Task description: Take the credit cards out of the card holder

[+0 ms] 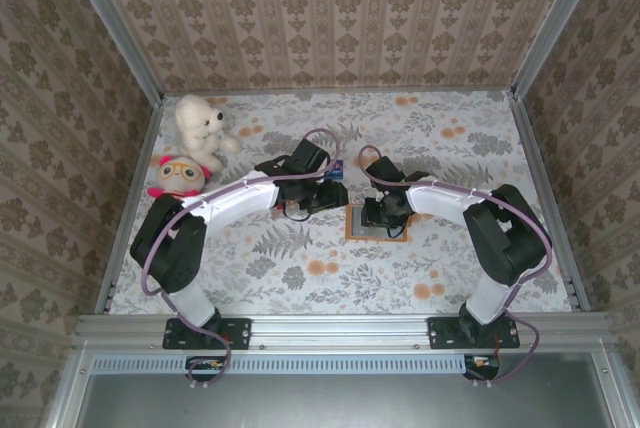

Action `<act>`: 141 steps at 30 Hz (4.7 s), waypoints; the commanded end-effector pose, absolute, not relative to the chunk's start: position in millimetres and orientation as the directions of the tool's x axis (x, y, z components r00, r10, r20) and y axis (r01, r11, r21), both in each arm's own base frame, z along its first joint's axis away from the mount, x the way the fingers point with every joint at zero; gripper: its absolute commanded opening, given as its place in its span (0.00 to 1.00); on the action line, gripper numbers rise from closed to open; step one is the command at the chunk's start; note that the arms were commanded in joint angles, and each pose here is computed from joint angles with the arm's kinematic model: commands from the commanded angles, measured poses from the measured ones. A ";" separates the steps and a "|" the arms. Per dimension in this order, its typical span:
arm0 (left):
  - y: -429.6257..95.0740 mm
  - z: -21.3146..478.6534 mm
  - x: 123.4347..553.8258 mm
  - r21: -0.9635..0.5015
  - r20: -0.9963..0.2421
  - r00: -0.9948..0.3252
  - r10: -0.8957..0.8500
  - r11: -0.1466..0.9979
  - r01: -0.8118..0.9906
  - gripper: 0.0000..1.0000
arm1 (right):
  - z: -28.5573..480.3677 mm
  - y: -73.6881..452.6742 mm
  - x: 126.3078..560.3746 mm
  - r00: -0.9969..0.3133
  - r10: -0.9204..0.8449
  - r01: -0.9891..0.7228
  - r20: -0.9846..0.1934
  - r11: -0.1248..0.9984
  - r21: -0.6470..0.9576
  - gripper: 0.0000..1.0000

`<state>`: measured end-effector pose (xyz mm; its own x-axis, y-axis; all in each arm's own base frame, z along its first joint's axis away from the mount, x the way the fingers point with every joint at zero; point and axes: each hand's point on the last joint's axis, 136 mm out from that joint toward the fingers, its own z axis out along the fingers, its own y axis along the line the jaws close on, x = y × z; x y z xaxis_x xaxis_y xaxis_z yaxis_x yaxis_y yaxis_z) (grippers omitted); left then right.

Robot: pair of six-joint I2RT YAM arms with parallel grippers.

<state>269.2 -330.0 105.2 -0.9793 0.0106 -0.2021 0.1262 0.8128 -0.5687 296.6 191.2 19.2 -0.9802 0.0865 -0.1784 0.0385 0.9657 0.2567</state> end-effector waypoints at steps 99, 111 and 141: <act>-381.0 93.5 263.9 -0.608 -0.173 -0.983 0.063 0.779 0.157 0.35 | 117.8 143.7 301.9 -0.843 0.401 0.123 -0.359 0.793 0.597 0.67; -348.0 74.7 270.2 -0.538 -0.162 -0.987 0.019 0.837 0.104 0.27 | 73.4 210.9 303.9 -0.940 0.258 0.064 -0.224 0.778 0.625 0.48; -363.1 34.9 262.9 -0.533 -0.054 -0.997 0.063 0.842 0.082 0.15 | 17.2 194.4 300.9 -0.965 0.226 0.129 -0.136 0.853 0.506 0.24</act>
<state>265.6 -356.5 35.0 -0.9972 0.0414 -0.0619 0.0677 0.8504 -0.5218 303.0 196.7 22.0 -0.9581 0.2434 -0.1512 0.1302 0.8399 0.5269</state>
